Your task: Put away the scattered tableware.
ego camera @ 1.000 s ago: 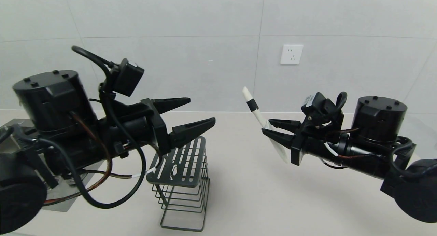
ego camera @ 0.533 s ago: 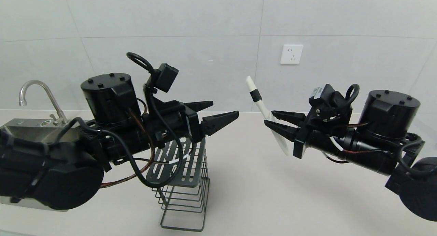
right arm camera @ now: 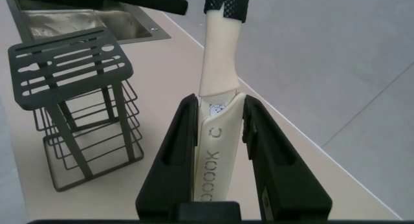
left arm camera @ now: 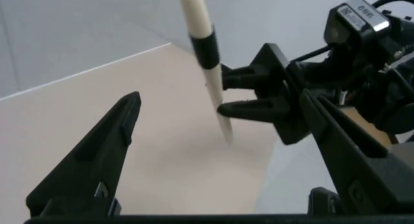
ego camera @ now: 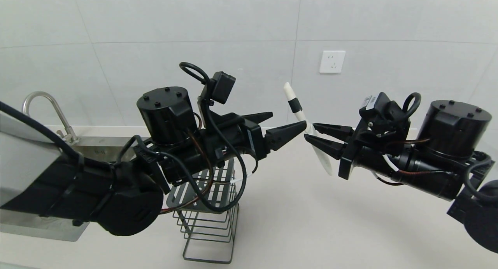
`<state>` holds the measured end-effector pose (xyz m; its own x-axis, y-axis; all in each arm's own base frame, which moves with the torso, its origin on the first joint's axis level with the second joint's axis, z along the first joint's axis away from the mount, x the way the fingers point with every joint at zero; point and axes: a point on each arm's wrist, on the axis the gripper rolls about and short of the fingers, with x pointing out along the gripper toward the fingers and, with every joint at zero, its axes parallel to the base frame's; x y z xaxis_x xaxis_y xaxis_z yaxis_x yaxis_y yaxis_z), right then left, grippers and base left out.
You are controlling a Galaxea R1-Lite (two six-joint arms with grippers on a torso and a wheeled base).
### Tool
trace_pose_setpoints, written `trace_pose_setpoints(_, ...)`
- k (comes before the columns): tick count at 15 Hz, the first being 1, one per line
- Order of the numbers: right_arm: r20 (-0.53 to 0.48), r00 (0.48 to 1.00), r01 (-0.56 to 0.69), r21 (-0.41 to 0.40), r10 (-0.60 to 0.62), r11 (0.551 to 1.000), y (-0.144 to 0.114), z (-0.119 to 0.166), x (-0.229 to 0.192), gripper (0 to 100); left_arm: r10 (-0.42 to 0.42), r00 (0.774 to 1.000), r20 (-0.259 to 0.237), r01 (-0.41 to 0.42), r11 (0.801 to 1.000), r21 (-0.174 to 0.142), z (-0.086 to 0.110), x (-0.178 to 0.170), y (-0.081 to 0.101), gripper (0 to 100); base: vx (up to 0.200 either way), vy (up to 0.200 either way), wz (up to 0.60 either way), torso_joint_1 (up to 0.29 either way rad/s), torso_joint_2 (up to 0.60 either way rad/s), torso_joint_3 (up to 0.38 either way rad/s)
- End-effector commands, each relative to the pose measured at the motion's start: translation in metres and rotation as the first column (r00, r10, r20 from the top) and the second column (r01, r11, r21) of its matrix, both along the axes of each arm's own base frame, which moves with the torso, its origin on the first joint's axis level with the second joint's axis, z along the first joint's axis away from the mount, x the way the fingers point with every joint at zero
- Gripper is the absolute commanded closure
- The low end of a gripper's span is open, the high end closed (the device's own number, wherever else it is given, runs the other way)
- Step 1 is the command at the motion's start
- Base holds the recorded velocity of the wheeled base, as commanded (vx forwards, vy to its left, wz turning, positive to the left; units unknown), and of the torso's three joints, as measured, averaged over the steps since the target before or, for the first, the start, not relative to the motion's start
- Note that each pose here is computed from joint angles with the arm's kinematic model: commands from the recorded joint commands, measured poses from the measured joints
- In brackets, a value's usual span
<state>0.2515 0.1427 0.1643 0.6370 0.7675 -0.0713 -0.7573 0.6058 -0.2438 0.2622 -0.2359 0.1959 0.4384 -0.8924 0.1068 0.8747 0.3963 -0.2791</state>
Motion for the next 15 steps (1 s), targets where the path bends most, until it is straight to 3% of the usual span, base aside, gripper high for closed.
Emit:
trace_pose_setpoints(1,0.012,1.0,-0.004,0.005,0.004,1.0,-0.001,0.004,-0.004,100,0.007,1.0,0.013,-0.006,1.0,-0.024,-0.006,0.007,-0.022,0,0.0,0.0,0.0,0.0,0.0,0.0)
trace_pose_setpoints(4,0.022,1.0,-0.005,0.012,0.005,1.0,-0.003,0.008,-0.008,100,0.021,0.999,0.03,-0.019,0.999,-0.043,-0.003,0.013,-0.029,0,0.0,0.0,0.0,0.0,0.0,0.0)
trace_pose_setpoints(5,0.022,1.0,-0.008,0.01,0.008,1.0,-0.003,0.007,-0.01,100,0.015,0.999,0.029,-0.013,0.998,-0.069,0.003,0.015,-0.032,0,0.0,0.0,0.0,0.0,0.0,0.0)
trace_pose_setpoints(7,0.026,1.0,-0.005,0.012,0.005,1.0,-0.005,0.009,-0.011,100,-0.005,1.0,0.027,0.007,0.996,-0.088,0.006,0.013,-0.04,0,0.0,0.0,0.0,0.0,0.0,0.0)
trace_pose_setpoints(11,0.031,0.999,-0.005,0.015,0.005,1.0,-0.005,0.01,-0.011,100,-0.018,0.997,0.074,0.028,0.99,-0.136,0.003,0.014,-0.05,0,0.0,0.0,0.0,0.0,0.0,0.0)
trace_pose_setpoints(15,0.036,0.999,-0.005,0.019,0.005,1.0,-0.004,0.012,-0.011,100,-0.026,0.999,0.045,0.033,0.987,-0.158,0.003,0.017,-0.051,0,0.0,0.0,0.0,0.0,0.0,0.0)
